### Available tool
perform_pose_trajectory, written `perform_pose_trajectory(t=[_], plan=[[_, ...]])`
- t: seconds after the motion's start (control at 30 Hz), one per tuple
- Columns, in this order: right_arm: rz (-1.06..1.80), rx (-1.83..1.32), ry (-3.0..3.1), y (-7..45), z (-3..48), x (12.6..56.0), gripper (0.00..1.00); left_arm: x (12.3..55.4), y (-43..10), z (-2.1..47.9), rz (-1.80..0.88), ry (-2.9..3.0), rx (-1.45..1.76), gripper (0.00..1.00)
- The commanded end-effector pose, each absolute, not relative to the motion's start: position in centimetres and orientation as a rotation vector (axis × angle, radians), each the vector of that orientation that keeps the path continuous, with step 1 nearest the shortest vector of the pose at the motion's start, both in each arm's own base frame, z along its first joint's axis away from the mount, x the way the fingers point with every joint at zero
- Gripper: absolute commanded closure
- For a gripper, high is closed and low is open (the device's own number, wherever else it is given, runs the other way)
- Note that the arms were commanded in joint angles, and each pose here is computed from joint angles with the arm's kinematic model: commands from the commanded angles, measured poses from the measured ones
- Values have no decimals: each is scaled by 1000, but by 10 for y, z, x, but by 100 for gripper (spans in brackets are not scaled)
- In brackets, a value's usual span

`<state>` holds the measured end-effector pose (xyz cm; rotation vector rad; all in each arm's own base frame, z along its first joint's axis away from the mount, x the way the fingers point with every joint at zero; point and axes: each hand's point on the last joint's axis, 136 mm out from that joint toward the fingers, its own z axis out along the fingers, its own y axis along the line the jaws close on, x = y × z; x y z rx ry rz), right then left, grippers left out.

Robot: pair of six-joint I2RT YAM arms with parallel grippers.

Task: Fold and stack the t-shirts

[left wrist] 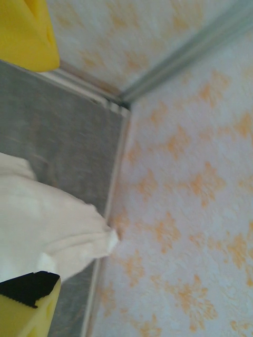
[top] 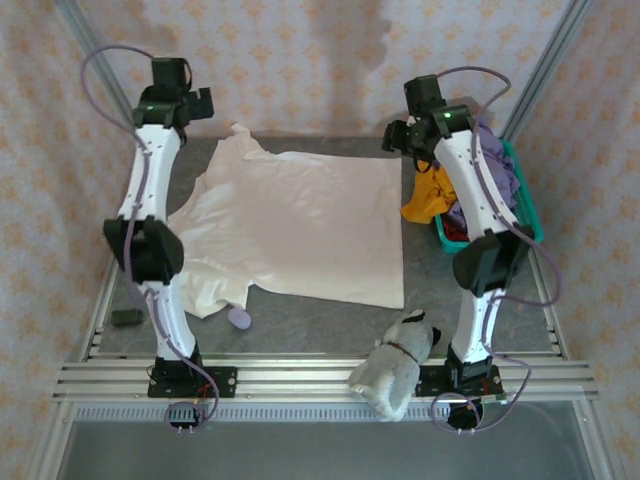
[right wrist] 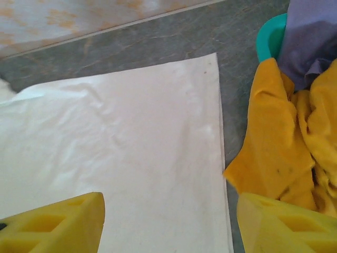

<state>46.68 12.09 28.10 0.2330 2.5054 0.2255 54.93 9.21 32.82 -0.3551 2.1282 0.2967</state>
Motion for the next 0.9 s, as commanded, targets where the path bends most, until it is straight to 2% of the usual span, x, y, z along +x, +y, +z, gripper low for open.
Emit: perform_pose_trajectory(t=[0.0, 0.2, 0.33, 0.53, 0.7, 0.87], plan=[[240, 251, 2650, 126, 260, 416, 34, 457, 97, 283, 328, 2424, -457, 0], [324, 301, 2799, 133, 213, 334, 36, 340, 101, 223, 324, 2778, -581, 0], [334, 363, 2915, 126, 176, 288, 42, 302, 96, 197, 272, 2912, -628, 1], [348, 424, 3078, 124, 122, 244, 54, 275, 90, 152, 151, 2998, -858, 3], [300, 403, 3124, 120, 96, 238, 63, 276, 93, 125, 129, 2964, -971, 8], [261, 417, 3201, 117, 74, 227, 69, 274, 98, 118, 176, 2931, -1009, 9]])
